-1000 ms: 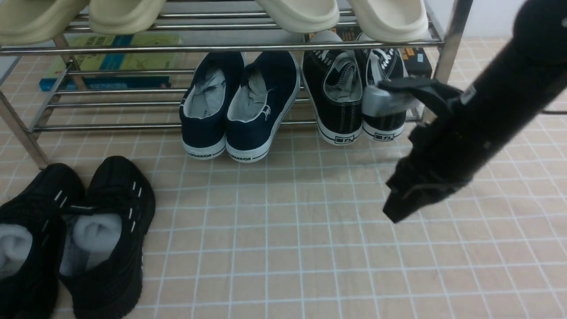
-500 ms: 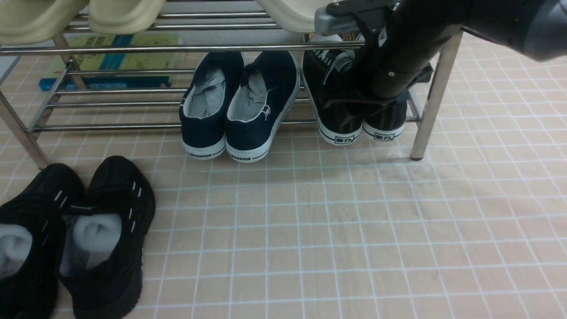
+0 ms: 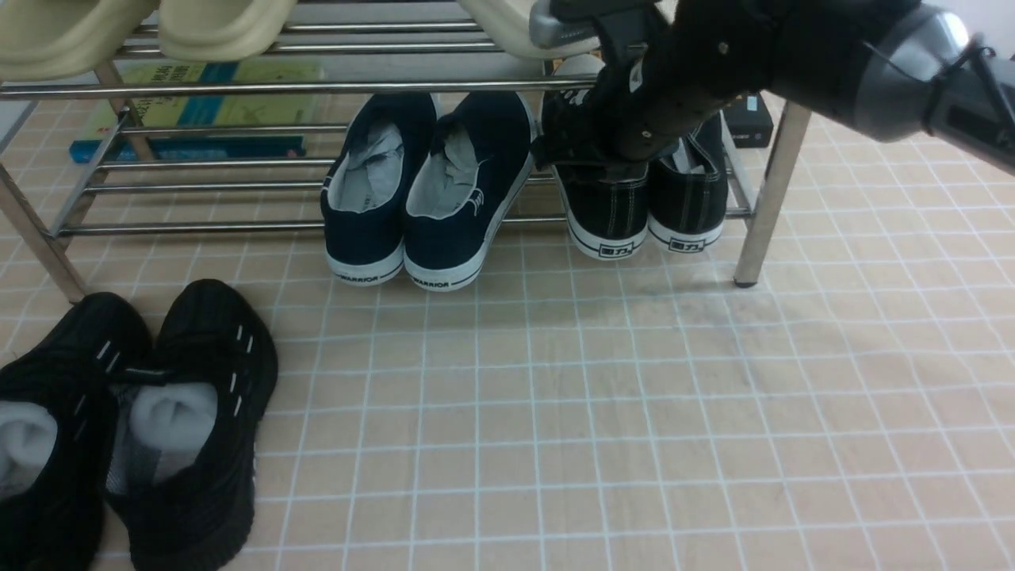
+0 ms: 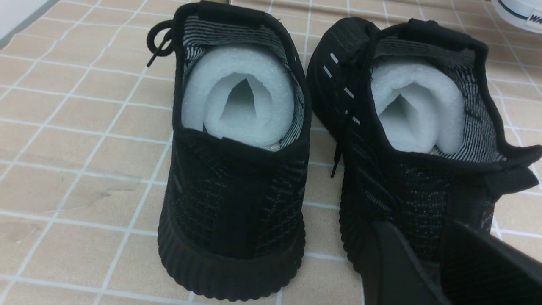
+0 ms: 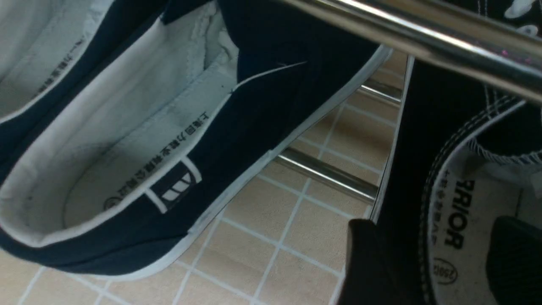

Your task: Take the shoes off the shelf from the light coffee tablecloth by hand.

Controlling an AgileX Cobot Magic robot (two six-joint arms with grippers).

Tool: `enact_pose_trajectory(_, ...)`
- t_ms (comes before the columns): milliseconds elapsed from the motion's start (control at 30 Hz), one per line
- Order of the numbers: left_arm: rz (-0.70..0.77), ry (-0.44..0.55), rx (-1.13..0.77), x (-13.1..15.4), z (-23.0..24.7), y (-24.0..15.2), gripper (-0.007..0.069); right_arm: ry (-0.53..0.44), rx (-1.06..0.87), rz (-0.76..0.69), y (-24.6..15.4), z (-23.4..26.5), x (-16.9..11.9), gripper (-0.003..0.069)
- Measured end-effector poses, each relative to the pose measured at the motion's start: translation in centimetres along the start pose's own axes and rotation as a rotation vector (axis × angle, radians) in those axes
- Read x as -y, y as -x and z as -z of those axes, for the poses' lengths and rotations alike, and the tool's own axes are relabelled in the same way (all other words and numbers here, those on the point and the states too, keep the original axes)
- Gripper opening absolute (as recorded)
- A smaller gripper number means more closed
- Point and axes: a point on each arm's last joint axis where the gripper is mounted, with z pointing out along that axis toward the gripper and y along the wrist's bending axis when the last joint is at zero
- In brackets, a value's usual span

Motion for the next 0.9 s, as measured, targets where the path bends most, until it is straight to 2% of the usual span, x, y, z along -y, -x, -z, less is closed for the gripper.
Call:
enact_pose_trajectory(200, -0.002, 0.001, 0.001, 0.0, 0.0, 0.0, 0.0218, -0.015, -0.031, 0.015, -0.9, -2.2, 0.2, 0.0367)
enact_pose_trajectory(300, -0.002, 0.001, 0.0, 0.0, 0.0, 0.0, 0.0218, -0.018, -0.03, 0.019, -0.9, -2.3, 0.2, 0.029)
enact_pose_trajectory(333, -0.003, 0.001, 0.0, 0.0, 0.0, 0.0, 0.0218, -0.021, -0.028, 0.023, -0.9, -2.3, 0.3, 0.0211)
enact_pose_trajectory(367, -0.003, 0.001, 0.0, 0.0, 0.0, 0.0, 0.0218, -0.021, -0.027, 0.023, -0.9, -2.2, 0.2, 0.0185)
enact_pose_trajectory(400, -0.003, 0.001, 0.001, 0.0, 0.0, 0.0, 0.0218, -0.016, -0.03, 0.015, -0.7, -2.1, 0.2, 0.0073)
enact_pose_trajectory(467, -0.004, 0.001, 0.001, 0.0, 0.0, 0.0, 0.0221, -0.003, -0.05, -0.004, -0.6, -1.7, 0.0, 0.0008)
enact_pose_trajectory(600, -0.004, 0.001, 0.001, 0.0, 0.0, 0.0, 0.0225, 0.02, -0.105, -0.035, -0.2, -0.1, -0.3, 0.0004)
enact_pose_trajectory(900, -0.005, 0.001, 0.001, 0.0, 0.0, 0.0, 0.0234, 0.072, -0.283, -0.061, 0.2, 10.9, -0.9, 0.0004)
